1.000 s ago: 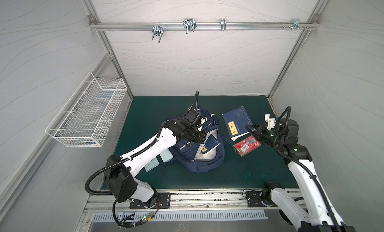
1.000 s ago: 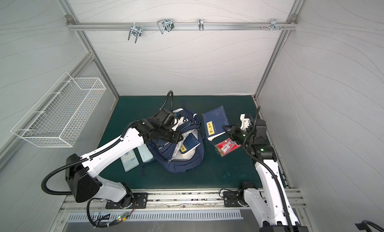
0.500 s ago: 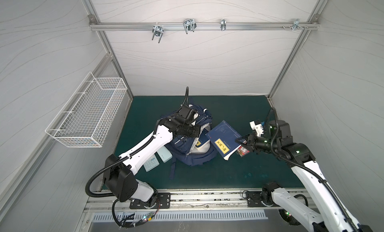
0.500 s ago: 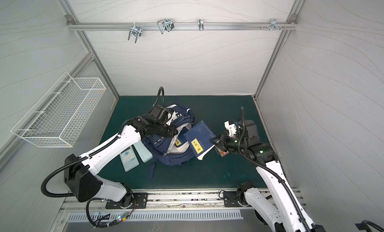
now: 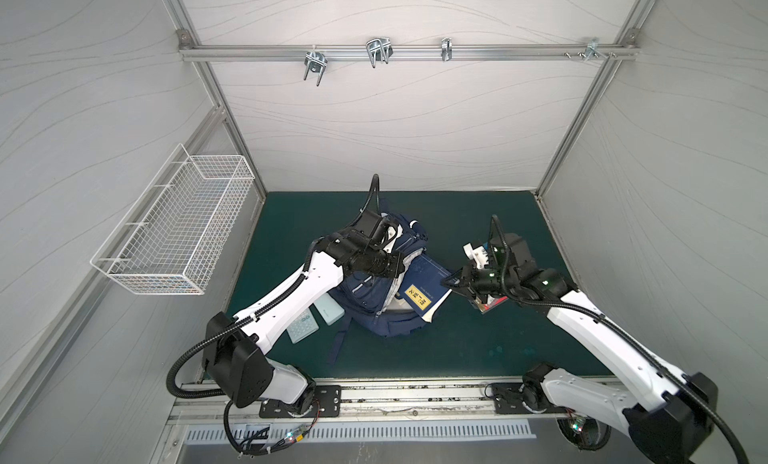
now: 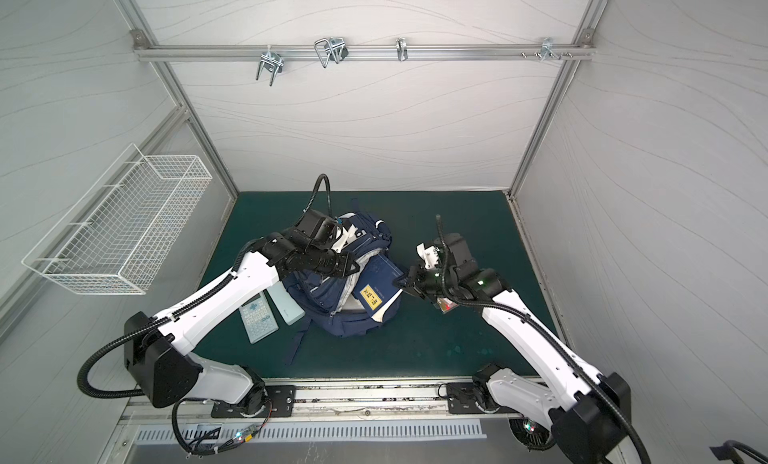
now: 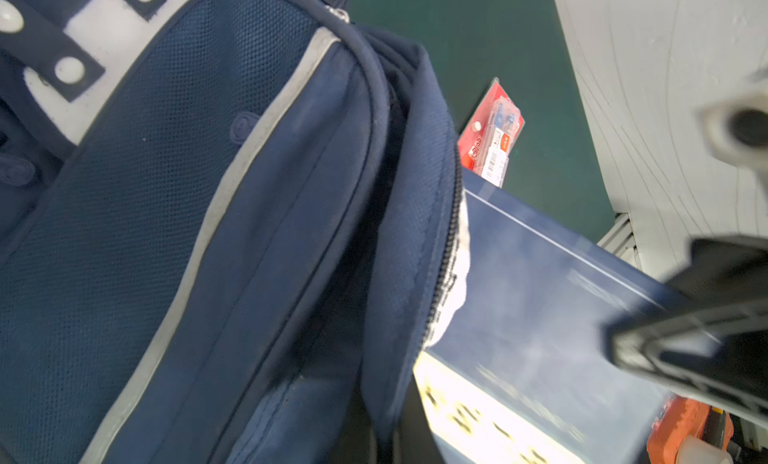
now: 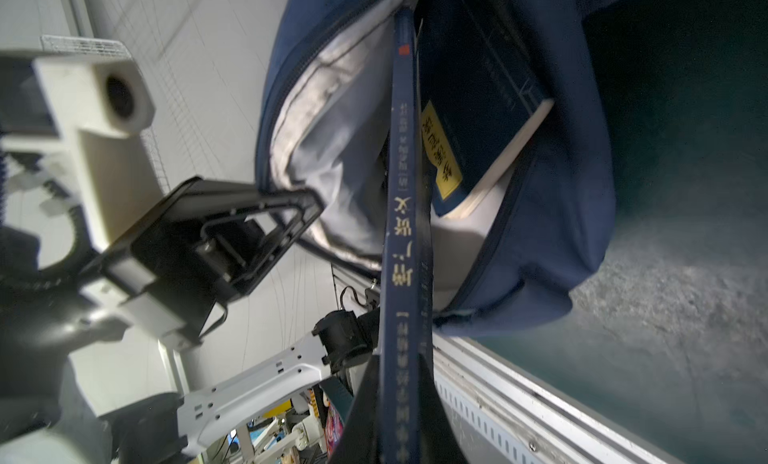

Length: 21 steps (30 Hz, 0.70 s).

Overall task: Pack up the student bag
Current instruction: 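Push the second blue book down into the backpack with the right gripper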

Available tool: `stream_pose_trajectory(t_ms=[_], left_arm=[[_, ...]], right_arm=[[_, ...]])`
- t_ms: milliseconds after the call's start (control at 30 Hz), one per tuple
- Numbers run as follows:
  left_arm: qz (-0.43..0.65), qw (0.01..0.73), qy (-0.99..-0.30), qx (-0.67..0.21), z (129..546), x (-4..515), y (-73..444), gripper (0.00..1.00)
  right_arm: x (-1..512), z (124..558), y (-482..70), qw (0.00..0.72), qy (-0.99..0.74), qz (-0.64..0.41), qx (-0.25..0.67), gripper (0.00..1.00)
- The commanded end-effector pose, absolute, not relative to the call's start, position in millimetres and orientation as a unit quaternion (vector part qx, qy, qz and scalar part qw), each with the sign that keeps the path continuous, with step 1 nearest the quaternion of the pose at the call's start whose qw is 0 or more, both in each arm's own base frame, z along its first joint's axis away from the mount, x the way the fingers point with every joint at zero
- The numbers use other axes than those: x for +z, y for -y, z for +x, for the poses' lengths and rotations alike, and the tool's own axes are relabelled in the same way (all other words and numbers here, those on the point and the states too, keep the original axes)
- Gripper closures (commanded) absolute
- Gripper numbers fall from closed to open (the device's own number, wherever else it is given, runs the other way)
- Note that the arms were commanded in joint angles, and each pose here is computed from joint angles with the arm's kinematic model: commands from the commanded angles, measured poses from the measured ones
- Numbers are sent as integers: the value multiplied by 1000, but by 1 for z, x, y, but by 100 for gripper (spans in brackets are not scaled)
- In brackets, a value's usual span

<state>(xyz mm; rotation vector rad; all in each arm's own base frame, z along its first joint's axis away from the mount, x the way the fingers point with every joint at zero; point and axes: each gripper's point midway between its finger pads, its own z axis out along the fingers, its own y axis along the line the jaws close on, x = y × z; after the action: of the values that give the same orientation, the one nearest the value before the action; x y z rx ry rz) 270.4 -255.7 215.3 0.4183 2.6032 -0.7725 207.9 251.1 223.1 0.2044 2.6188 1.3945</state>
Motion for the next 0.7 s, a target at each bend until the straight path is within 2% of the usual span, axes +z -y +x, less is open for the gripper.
stream_pose_trajectory(t_ms=[0, 333, 367, 433, 567, 667], left_arm=[[187, 267, -879, -348, 266, 284, 274, 100], [180, 266, -867, -381, 263, 298, 285, 100], [179, 268, -866, -382, 265, 299, 286, 100], [177, 272, -867, -378, 267, 299, 285, 100], [179, 273, -869, -371, 269, 296, 284, 100], [179, 267, -872, -369, 268, 290, 284, 100]], right_arm=[[238, 238, -269, 122, -859, 71, 493, 100], [197, 265, -331, 101, -852, 78, 507, 100], [191, 263, -336, 96, -859, 74, 497, 96], [177, 258, -330, 96, -880, 76, 460, 64], [166, 247, -287, 131, -906, 100, 390, 26], [165, 236, -259, 145, -926, 89, 336, 27]])
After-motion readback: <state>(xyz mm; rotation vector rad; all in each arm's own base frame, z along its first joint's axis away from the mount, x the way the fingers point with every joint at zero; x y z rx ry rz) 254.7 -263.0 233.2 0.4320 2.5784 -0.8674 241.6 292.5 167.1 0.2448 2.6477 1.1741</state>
